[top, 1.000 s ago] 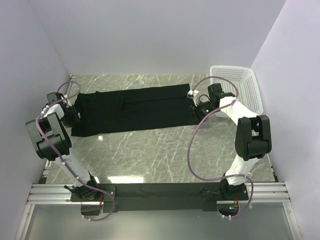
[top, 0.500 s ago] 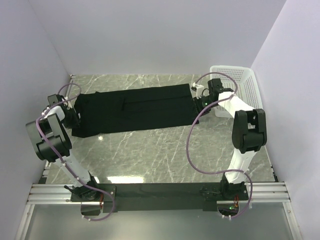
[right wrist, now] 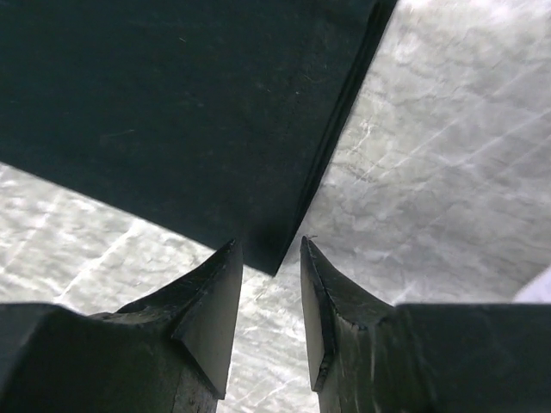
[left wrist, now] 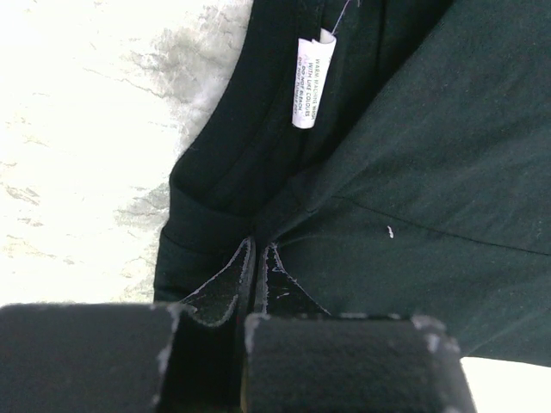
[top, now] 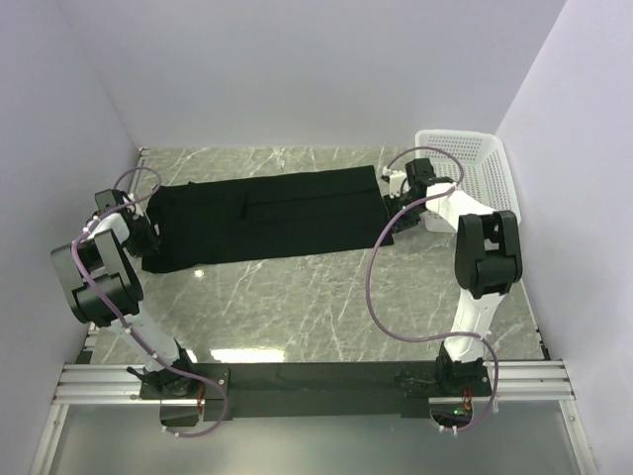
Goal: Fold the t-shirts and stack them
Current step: Fold the tshirt
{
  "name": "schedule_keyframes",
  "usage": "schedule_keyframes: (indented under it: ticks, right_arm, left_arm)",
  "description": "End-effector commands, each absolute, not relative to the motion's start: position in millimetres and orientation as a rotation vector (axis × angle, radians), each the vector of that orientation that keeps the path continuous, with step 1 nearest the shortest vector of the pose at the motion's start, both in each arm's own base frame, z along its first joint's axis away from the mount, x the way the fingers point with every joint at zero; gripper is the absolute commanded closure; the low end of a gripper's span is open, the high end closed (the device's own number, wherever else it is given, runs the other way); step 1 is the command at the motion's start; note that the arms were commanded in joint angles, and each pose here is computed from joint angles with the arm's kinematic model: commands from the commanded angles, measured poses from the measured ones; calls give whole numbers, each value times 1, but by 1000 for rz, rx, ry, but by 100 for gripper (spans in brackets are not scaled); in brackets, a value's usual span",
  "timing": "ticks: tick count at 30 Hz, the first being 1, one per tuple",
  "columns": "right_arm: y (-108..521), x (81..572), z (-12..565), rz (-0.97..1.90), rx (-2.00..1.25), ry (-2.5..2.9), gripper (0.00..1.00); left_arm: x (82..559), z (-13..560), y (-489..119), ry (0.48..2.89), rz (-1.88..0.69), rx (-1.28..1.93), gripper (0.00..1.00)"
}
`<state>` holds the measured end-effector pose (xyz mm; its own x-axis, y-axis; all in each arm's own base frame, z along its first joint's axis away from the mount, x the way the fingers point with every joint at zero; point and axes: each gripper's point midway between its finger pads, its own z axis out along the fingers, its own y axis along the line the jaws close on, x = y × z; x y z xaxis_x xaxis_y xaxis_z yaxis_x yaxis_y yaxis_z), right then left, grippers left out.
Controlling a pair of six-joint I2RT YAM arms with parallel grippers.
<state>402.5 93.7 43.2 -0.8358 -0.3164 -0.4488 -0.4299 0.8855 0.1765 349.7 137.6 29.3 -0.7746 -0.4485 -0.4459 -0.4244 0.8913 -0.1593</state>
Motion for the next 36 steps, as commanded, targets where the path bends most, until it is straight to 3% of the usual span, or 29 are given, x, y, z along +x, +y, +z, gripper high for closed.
schedule_keyframes:
  ticks: [1,7,10,13,14,17,36]
  right_arm:
    - [97,408,36,342,-545,2654,59]
    - [102,401,24,355,-550,2695,60]
    - [104,400,23,367,-552,2697,66]
    - [105,398,22,377,-545,2699,81]
    - [105,398,23,377,-543,2698,90]
    - [102,399,26,360,-535,2682,100]
    - [57,411,45,102,-469,2607,100]
  left_arm:
    - [353,47,137,2527,-69,-622,99]
    - [348,48,136,2526,-65,-629,99]
    - [345,46,135,2530,-68,-638,99]
    - [342,45,134,2534,-68,-647,99]
    - [341,45,135,2534,-64,-652,99]
    - [335,43,139,2549,-31,-678,99]
    - [316,69,166,2510,165,-777,99]
